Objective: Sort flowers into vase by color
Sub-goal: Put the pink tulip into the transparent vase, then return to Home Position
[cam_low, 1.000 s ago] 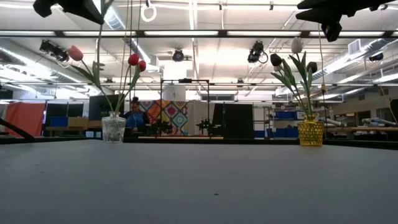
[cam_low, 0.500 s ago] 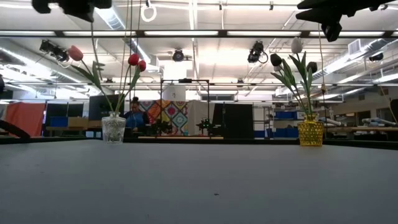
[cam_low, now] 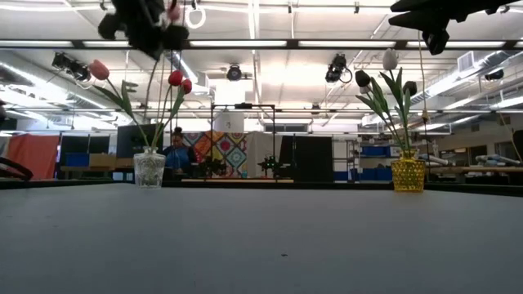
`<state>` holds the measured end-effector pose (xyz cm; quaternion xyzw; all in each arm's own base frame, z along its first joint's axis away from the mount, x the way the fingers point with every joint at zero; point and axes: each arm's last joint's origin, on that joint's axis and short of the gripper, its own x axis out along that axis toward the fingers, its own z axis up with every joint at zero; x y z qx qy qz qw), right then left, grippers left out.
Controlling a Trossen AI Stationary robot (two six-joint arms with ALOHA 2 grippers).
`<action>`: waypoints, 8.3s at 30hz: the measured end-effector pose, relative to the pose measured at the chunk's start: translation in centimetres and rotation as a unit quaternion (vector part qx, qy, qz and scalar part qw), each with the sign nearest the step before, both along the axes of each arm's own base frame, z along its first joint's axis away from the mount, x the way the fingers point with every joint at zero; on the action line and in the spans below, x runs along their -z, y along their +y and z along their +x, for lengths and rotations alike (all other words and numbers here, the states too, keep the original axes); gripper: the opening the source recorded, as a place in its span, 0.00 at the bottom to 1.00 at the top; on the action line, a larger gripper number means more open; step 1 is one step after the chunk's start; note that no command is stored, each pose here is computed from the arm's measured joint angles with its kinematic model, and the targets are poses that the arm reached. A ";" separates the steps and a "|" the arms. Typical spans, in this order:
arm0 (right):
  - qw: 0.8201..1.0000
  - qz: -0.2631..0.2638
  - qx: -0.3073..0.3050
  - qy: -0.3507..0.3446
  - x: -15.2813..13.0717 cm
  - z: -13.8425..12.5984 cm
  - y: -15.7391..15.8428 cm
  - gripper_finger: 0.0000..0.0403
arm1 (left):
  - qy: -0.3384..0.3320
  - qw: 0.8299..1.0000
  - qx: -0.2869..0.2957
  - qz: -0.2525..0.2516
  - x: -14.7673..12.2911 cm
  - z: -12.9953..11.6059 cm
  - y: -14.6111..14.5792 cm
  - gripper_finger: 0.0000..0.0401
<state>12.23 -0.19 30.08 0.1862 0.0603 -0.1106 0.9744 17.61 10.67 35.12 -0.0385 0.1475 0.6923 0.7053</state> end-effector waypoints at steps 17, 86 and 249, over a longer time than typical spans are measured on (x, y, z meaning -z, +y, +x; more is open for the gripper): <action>1.000 0.000 0.000 0.000 0.0 0.0 0.0 0.28 | -0.029 0.996 0.088 -0.015 3.1 -0.3 2.0 0.00; 1.000 0.000 0.000 0.000 0.0 0.0 0.0 0.28 | -0.241 0.780 0.575 -0.063 2.7 2.4 -10.3 0.36; 1.000 0.001 0.000 -0.015 -0.3 0.0 0.0 0.28 | -0.126 0.661 0.734 0.088 18.2 -7.8 -11.3 0.08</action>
